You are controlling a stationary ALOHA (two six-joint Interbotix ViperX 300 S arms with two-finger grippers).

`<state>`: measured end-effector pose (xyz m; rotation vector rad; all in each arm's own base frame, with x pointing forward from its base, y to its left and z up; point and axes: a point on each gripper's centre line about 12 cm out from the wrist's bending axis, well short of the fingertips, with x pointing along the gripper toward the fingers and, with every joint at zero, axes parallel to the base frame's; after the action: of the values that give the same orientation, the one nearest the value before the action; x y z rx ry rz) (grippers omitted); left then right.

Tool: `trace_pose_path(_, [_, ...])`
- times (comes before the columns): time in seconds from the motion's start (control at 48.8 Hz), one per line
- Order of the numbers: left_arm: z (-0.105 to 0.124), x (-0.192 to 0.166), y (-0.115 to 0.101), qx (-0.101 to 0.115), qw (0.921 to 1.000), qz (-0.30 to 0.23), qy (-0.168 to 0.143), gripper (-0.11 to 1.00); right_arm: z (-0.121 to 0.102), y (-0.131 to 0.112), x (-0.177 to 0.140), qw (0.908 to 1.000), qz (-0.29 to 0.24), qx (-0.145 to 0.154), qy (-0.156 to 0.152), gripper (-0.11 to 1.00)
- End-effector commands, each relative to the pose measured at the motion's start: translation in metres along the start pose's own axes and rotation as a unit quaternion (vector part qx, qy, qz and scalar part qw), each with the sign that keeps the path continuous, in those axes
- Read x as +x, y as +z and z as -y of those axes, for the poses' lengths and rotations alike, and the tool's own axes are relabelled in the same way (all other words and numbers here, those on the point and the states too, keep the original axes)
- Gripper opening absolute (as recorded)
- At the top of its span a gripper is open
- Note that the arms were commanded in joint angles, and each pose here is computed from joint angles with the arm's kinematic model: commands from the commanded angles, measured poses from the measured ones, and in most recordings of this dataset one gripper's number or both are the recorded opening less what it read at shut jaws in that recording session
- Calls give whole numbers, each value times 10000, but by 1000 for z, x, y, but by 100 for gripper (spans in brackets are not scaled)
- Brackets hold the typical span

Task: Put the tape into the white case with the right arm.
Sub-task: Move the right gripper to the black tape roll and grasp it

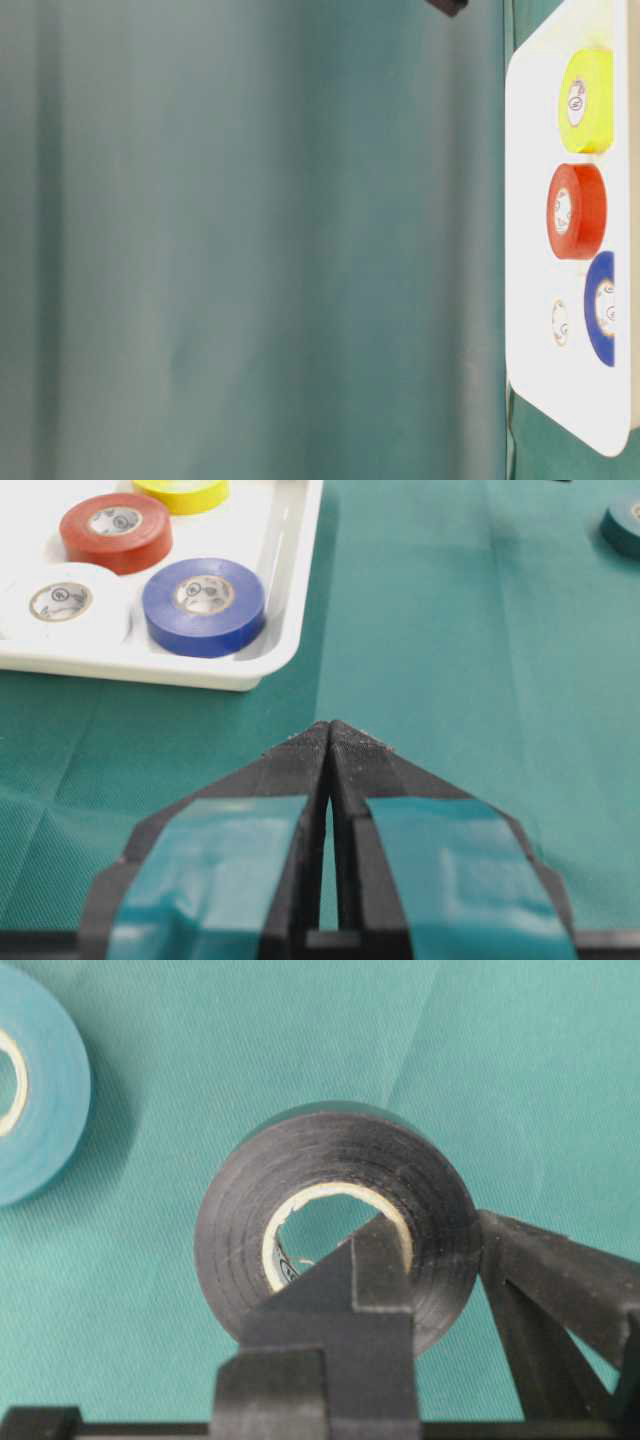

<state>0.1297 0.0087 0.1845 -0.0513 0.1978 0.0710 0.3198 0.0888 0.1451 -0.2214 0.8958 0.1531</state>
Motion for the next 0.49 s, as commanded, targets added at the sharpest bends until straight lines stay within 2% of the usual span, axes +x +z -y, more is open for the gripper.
trace_pose_path(0.0, [0,0,5,5,10000,54,13,0,-1,17,-2,9998,202,42,21,0])
trace_pose_path(0.349, [0,0,5,5,10000,54,13,0,-5,53,22,9995,324,4,2,0])
trace_pose_path(0.472, [0,0,5,-3,10000,54,13,0,-1,56,26,9995,296,11,-54,0])
